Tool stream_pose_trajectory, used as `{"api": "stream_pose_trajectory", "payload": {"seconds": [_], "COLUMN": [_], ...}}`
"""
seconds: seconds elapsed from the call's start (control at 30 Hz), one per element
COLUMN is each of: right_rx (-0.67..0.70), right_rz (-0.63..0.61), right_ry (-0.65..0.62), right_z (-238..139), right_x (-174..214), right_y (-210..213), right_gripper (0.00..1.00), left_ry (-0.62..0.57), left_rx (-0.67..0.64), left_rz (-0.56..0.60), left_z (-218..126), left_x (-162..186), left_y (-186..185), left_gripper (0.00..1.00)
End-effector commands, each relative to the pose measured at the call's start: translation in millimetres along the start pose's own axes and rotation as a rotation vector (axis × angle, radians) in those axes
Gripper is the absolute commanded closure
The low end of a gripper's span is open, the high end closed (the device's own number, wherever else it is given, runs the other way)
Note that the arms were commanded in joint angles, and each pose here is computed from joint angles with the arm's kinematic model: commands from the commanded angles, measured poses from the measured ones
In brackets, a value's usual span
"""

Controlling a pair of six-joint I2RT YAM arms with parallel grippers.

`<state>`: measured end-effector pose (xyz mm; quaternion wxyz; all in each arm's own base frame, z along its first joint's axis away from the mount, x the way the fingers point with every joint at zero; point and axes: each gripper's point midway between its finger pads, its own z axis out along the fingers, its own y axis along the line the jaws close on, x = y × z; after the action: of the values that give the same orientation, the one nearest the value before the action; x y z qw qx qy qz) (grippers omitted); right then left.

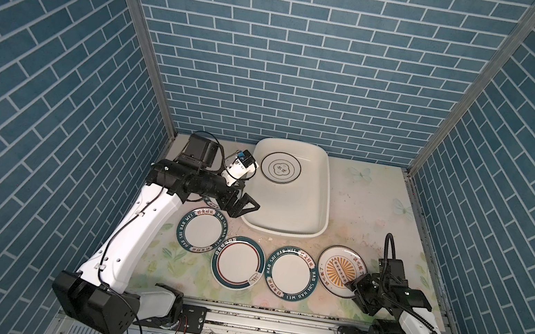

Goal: Place the plates into the plastic bin on the countertop
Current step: 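Lower the right gripper onto the sunburst plate's rim and close it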

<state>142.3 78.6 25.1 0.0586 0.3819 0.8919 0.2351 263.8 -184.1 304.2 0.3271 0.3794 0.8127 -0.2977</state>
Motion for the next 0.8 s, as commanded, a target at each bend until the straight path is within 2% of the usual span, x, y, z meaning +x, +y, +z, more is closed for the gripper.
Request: {"api": "stream_pose_trajectory", "payload": {"seconds": [0.0, 0.77], "right_rx": [-0.007, -0.079], "right_rz": [0.052, 0.16], "right_ry": [-0.025, -0.129], "right_z": [6, 27], "right_x": [-4, -19], "right_y": [-3, -15], "right_gripper": [0.51, 0.61], "left_ry": [0.002, 0.005], "left_rx": [0.01, 0.012], "left_rz": [0.008, 0.002], "left_z": [-2, 3], "left_x": [-4, -3], "left_y": [-3, 0], "left_gripper": [0.0, 0.0]}}
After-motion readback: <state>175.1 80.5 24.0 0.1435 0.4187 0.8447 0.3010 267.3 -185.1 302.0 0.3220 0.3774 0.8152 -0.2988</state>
